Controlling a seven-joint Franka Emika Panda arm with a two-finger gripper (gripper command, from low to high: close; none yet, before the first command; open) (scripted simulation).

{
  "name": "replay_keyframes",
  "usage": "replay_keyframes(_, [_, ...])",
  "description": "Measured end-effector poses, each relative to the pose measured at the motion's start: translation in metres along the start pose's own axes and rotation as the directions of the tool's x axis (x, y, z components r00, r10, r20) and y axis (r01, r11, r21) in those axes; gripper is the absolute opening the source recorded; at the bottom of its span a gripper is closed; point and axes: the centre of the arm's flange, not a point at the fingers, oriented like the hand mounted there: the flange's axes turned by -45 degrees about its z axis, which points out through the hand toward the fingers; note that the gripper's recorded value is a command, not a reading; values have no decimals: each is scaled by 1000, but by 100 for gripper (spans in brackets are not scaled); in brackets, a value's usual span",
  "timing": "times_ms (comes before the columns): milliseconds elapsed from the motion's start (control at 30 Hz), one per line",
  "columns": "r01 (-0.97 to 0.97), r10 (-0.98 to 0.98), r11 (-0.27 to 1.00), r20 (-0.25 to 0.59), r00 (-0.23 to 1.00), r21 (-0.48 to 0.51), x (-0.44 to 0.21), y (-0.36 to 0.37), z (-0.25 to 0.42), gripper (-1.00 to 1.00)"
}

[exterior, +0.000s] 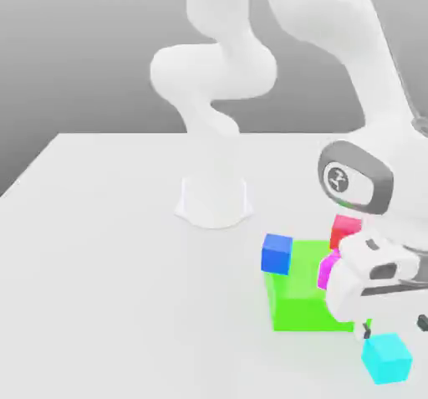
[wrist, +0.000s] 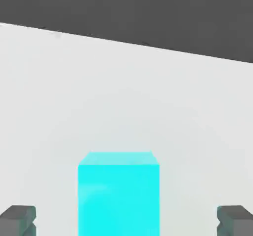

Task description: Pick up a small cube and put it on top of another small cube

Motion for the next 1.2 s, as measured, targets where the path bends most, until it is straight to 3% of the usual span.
replay_keyframes(33, [1, -1, 1000, 1, 1000, -1, -1, 0, 12, -100])
replay_keyframes(267, [1, -1, 1000, 0, 1000, 0, -1, 0, 13, -100])
replay_keyframes(400, [0, 0, 1000, -1, 1000, 0, 0, 0, -35, -100])
replay_keyframes(567, [-98, 94, 994, -84, 992, -49, 9, 19, -93, -100])
replay_keyframes(933, [-382, 375, 923, -104, 921, -52, -95, -14, -159, -100])
replay_keyframes(1200, [-572, 573, 820, -40, 819, 20, -182, -20, -184, -100])
